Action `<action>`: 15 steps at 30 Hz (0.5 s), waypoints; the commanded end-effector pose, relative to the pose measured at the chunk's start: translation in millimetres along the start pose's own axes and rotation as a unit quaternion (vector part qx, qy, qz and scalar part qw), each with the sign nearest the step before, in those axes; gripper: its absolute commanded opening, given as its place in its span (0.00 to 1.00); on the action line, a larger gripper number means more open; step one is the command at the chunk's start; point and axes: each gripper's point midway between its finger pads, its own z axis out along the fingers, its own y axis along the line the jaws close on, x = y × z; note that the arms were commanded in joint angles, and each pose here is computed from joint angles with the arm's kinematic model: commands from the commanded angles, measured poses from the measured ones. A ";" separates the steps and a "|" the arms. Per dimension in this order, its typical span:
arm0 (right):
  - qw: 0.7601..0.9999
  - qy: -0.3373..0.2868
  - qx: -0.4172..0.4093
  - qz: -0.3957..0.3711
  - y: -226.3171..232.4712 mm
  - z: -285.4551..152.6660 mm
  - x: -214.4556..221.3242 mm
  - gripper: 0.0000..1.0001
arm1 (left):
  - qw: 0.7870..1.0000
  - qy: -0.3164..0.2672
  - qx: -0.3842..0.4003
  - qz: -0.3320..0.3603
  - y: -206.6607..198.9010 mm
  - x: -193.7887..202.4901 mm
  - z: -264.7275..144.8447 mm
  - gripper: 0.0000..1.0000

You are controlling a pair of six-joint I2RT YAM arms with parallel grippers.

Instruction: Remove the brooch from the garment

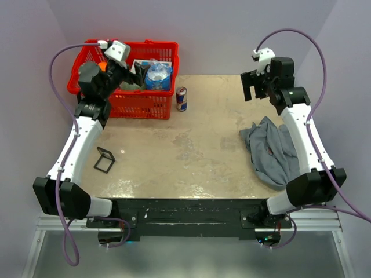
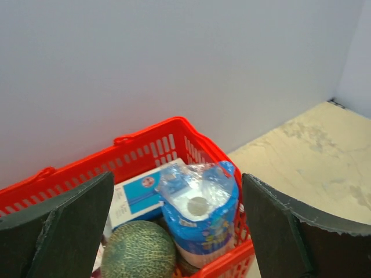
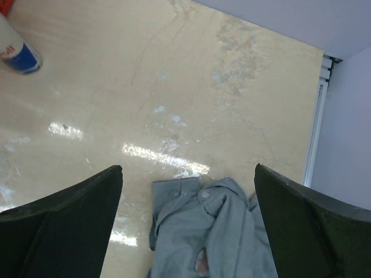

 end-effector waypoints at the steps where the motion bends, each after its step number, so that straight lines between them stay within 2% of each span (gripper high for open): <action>1: 0.993 0.048 -0.043 -0.101 3.0 2.4 31.2 0.98 | 0.995 0.003 0.101 0.008 -49.6 -0.2 -12.6 0.88; 2: 0.991 0.091 -0.047 -0.088 -6.8 11.6 55.3 0.95 | 0.993 0.006 0.119 0.017 -59.2 3.0 -14.1 0.86; 4: 0.991 0.123 -0.036 -0.033 -39.3 20.8 82.9 0.93 | 0.989 0.019 0.145 0.024 -79.4 12.5 -21.2 0.85; 5: 0.987 0.154 -0.035 -0.015 -48.6 33.0 106.7 0.88 | 0.987 0.019 0.152 0.041 -84.1 14.4 -23.5 0.85; 8: 0.979 0.204 0.005 0.022 -90.9 45.0 150.4 0.84 | 0.981 0.027 0.178 0.068 -101.1 22.6 -31.1 0.85; 12: 0.964 0.265 -0.007 0.022 -98.6 64.6 198.1 0.86 | 0.975 0.043 0.202 0.082 -109.8 32.5 -40.9 0.84; 15: 0.958 0.286 -0.016 0.024 -96.2 76.4 215.7 0.88 | 0.975 0.047 0.200 0.085 -110.1 36.2 -45.7 0.84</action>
